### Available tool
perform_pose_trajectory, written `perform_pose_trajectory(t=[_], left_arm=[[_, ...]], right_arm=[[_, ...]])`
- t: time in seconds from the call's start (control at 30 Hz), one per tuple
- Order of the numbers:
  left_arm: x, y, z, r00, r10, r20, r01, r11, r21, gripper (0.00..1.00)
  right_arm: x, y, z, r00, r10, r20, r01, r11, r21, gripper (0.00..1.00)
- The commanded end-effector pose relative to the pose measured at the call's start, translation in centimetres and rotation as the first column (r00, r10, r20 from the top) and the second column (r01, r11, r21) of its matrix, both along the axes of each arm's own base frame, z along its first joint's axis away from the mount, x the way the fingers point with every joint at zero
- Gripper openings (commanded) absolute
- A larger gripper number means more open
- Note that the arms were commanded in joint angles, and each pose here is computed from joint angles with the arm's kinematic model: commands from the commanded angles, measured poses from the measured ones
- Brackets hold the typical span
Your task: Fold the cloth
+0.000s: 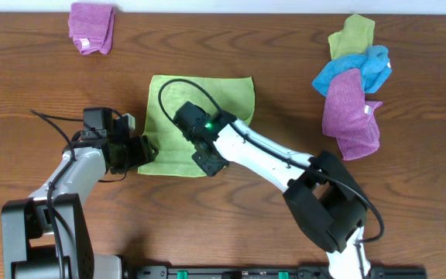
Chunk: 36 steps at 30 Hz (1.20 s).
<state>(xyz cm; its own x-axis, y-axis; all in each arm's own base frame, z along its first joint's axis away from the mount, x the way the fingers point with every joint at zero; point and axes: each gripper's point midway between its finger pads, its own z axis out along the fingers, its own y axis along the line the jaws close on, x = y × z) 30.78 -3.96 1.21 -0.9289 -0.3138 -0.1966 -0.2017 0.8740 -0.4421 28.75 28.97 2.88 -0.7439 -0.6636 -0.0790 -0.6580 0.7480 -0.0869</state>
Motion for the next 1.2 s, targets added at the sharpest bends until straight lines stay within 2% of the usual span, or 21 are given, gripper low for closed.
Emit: perform_pose_trajectory(t=[0.0,0.03,0.1,0.17,0.3,0.33,0.37,0.4,0.43,0.53,0.63,0.7,0.73,0.77,0.83,0.87,0.93,1.03,1.17], left_arm=[[-0.4,0.0,-0.4,1.000,-0.002,-0.015,0.002,1.000,-0.003,0.59],[-0.4,0.0,-0.4,1.000,-0.002,-0.015,0.002,1.000,-0.003,0.59],[-0.4,0.0,-0.4,1.000,-0.002,-0.015,0.002,1.000,-0.003,0.59],[-0.4,0.0,-0.4,1.000,-0.003,-0.014,0.003,1.000,-0.002,0.59],[-0.4,0.0,-0.4,1.000,-0.015,-0.009,0.015,1.000,0.001,0.59],[-0.4,0.0,-0.4,1.000,-0.015,-0.009,0.015,1.000,0.002,0.59],[-0.4,0.0,-0.4,1.000,-0.015,-0.009,0.015,1.000,0.002,0.59],[-0.4,0.0,-0.4,1.000,-0.015,-0.009,0.015,1.000,0.002,0.59],[-0.4,0.0,-0.4,1.000,-0.015,-0.009,0.015,1.000,0.002,0.59],[-0.4,0.0,-0.4,1.000,-0.014,-0.009,0.014,1.000,0.002,0.59],[-0.4,0.0,-0.4,1.000,-0.014,-0.009,0.014,1.000,0.002,0.59],[-0.4,0.0,-0.4,1.000,-0.014,-0.009,0.014,1.000,0.002,0.59],[-0.4,0.0,-0.4,1.000,-0.014,-0.009,0.014,1.000,0.002,0.59],[-0.4,0.0,-0.4,1.000,-0.014,-0.009,0.014,1.000,0.002,0.59],[-0.4,0.0,-0.4,1.000,-0.014,-0.009,0.014,1.000,0.002,0.59],[-0.4,0.0,-0.4,1.000,-0.014,-0.009,0.014,1.000,0.002,0.59],[-0.4,0.0,-0.4,1.000,-0.014,-0.009,0.014,1.000,0.002,0.58],[-0.3,0.0,-0.4,1.000,-0.014,-0.008,0.014,1.000,0.002,0.59],[-0.4,0.0,-0.4,1.000,-0.015,-0.009,0.015,1.000,0.001,0.58]], right_arm=[[0.6,-0.9,0.8,0.998,-0.039,0.046,0.042,0.997,-0.068,0.19],[0.4,-1.6,0.9,0.997,-0.063,0.044,0.067,0.993,-0.097,0.13],[-0.4,-2.6,0.9,0.995,-0.097,0.022,0.100,0.985,-0.138,0.11],[-1.0,-3.3,1.0,0.993,-0.120,0.005,0.119,0.979,-0.165,0.02],[-1.6,-3.9,1.1,0.990,-0.141,-0.011,0.136,0.972,-0.192,0.02],[-2.0,-4.3,1.1,0.986,-0.167,-0.020,0.159,0.966,-0.206,0.06],[-2.4,-4.5,1.2,0.983,-0.181,-0.032,0.170,0.961,-0.217,0.29],[-2.6,-4.7,1.2,0.981,-0.192,-0.041,0.178,0.958,-0.225,0.42],[-3.0,-4.9,1.2,0.977,-0.205,-0.055,0.187,0.955,-0.231,0.43],[-4.4,-5.6,1.5,0.957,-0.276,-0.090,0.244,0.932,-0.267,0.52],[-4.9,-6.3,1.7,0.947,-0.307,-0.096,0.266,0.916,-0.300,0.38],[-5.0,-6.5,1.8,0.945,-0.315,-0.090,0.274,0.911,-0.307,0.19],[-5.0,-6.6,1.8,0.941,-0.328,-0.087,0.287,0.906,-0.311,0.16],[-5.1,-6.7,1.9,0.936,-0.341,-0.085,0.299,0.900,-0.317,0.17],[-5.2,-6.8,1.9,0.936,-0.342,-0.084,0.300,0.899,-0.320,0.27],[-4.9,-6.7,1.9,0.938,-0.340,-0.071,0.302,0.900,-0.315,0.23],[-3.9,-6.5,2.4,0.943,-0.331,-0.030,0.308,0.903,-0.299,0.02],[-1.0,-5.3,4.8,0.945,-0.315,0.085,0.327,0.916,-0.232,0.01],[1.8,-2.0,6.6,0.952,-0.271,0.144,0.285,0.955,-0.087,0.01]])
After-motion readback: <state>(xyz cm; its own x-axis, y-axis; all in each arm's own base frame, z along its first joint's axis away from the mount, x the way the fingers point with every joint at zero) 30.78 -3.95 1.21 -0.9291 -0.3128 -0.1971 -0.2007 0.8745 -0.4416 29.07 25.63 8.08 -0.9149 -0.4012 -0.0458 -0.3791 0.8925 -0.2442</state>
